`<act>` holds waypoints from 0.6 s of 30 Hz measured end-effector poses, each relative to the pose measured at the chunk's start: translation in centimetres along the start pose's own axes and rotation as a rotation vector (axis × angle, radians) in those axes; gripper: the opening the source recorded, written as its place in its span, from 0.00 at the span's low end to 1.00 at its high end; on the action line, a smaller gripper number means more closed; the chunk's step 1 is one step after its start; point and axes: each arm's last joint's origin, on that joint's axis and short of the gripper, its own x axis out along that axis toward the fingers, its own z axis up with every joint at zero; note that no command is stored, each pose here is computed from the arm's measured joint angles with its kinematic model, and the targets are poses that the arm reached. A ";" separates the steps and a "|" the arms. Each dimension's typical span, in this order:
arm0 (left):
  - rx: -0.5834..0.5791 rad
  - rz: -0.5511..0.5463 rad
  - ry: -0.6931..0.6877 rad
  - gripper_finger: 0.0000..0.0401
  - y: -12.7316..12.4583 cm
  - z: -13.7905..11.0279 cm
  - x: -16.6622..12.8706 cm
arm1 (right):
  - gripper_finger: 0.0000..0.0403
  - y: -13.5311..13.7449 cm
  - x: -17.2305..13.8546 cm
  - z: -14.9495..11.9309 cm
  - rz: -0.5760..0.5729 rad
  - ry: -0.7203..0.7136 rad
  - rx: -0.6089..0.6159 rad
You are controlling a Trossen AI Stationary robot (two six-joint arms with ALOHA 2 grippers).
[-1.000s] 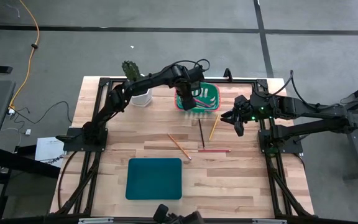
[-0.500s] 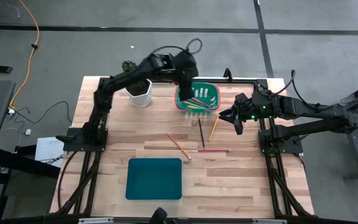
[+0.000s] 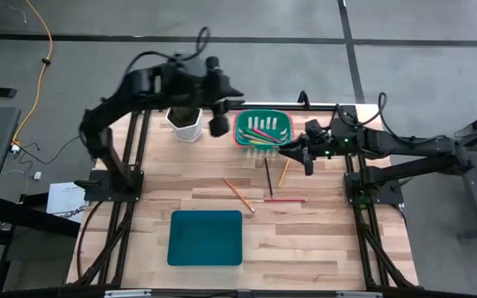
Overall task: Sort pens & pencils
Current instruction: Put the red pencil into the blue bin
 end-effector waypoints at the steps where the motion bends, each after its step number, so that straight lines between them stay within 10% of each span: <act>1: 0.008 -0.011 -0.020 0.18 -0.4 0.2 -1.0 | 0.21 0.0 0.4 0.0 0.008 0.001 0.000; 18: 0.176 -0.086 0.025 0.19 -7.4 -0.8 -11.3 | 0.21 0.6 6.0 -3.1 0.125 0.225 0.090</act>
